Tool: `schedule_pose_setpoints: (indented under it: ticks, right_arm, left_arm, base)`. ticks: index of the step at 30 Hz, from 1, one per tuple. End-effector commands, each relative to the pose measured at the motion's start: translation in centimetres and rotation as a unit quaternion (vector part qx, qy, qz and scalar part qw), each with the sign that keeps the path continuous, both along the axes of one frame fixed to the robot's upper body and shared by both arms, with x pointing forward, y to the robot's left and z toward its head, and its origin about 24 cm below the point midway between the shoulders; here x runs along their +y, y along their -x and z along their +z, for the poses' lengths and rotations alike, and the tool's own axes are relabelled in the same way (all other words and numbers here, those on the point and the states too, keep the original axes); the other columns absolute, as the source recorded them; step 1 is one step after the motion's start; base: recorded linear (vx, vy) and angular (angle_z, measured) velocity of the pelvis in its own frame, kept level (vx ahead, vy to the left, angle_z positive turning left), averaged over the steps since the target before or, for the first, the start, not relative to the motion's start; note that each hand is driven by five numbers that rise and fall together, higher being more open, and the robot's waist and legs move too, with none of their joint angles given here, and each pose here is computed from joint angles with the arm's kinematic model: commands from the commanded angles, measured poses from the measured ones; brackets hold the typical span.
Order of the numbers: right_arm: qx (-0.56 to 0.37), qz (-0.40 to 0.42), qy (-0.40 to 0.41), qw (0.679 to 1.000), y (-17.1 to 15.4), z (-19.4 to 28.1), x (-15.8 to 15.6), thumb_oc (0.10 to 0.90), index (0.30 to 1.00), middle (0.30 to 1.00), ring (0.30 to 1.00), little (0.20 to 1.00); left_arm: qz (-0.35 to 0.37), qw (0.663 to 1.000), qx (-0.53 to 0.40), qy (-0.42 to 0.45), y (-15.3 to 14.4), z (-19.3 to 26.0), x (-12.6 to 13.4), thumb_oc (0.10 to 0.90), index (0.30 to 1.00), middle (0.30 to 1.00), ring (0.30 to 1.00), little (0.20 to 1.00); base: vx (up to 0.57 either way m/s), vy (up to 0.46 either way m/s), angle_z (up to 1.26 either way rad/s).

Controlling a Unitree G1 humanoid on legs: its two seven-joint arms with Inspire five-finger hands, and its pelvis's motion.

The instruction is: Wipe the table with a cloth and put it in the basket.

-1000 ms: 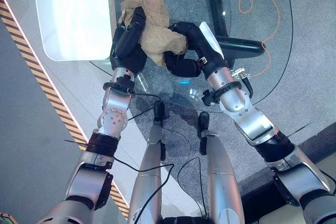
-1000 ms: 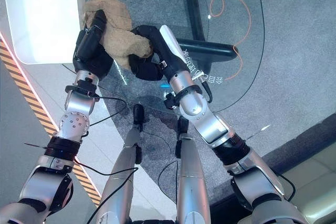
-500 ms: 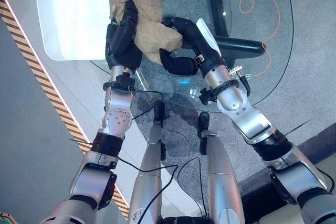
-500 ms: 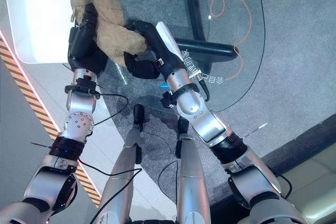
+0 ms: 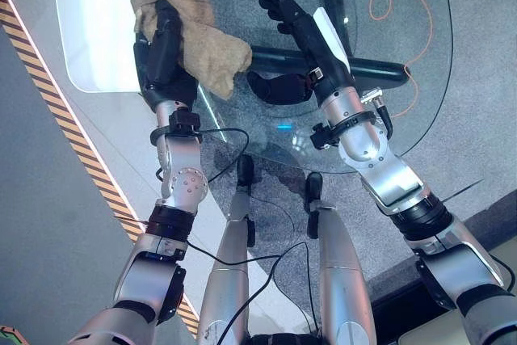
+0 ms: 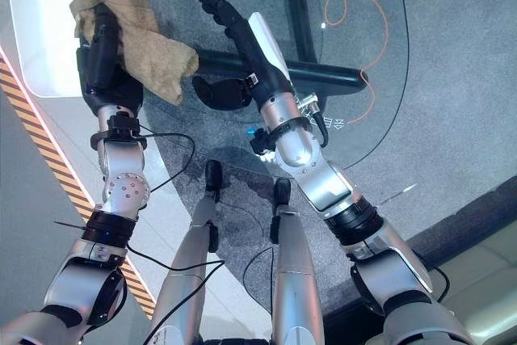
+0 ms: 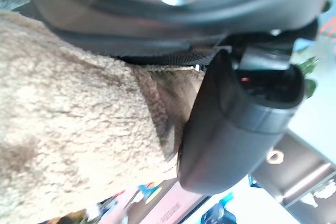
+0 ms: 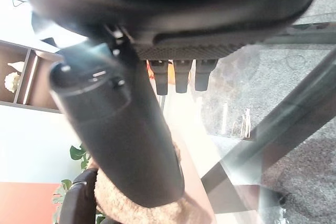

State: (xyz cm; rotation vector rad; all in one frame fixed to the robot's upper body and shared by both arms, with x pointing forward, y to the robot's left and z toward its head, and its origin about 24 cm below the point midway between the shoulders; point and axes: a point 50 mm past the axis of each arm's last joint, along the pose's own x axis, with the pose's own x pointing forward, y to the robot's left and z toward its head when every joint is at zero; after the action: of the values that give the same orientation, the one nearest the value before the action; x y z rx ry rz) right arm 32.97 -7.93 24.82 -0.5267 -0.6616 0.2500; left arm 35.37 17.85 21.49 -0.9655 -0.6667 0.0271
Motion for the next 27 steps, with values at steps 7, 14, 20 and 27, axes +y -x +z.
schedule_pose_setpoints:
  ticks: [7,14,20,27]
  right_arm:
    - [-0.133,0.029,-0.073,0.988,1.8,5.9,1.1,0.8,0.9,0.9,0.9,0.9]
    - [-0.135,-0.058,-0.095,0.985,0.3,5.0,-1.0,0.8,0.9,0.9,0.9,0.9]
    - [-0.142,-0.147,-0.157,0.966,-0.7,3.8,-4.5,0.8,0.9,0.9,0.9,0.9]
    - [-0.153,-0.271,-0.255,0.915,-1.9,2.5,-9.9,0.8,0.9,0.9,0.9,0.9]
  left_arm:
    - [0.127,0.973,-0.192,-0.005,3.2,8.9,1.1,0.1,0.3,0.3,0.3,0.2]
    - [0.179,0.965,-0.19,-0.005,3.5,9.5,2.1,0.1,0.3,0.3,0.3,0.2]
    - [0.223,0.956,-0.189,-0.009,3.9,9.8,3.0,0.1,0.3,0.3,0.3,0.2]
    - [0.274,0.944,-0.182,-0.019,3.8,10.6,4.2,0.1,0.3,0.3,0.3,0.2]
  base:
    - [0.0,0.0,0.0]
    - [0.0,0.005,0.0]
    - [0.0,0.013,0.0]
    - [-0.02,0.036,-0.02]
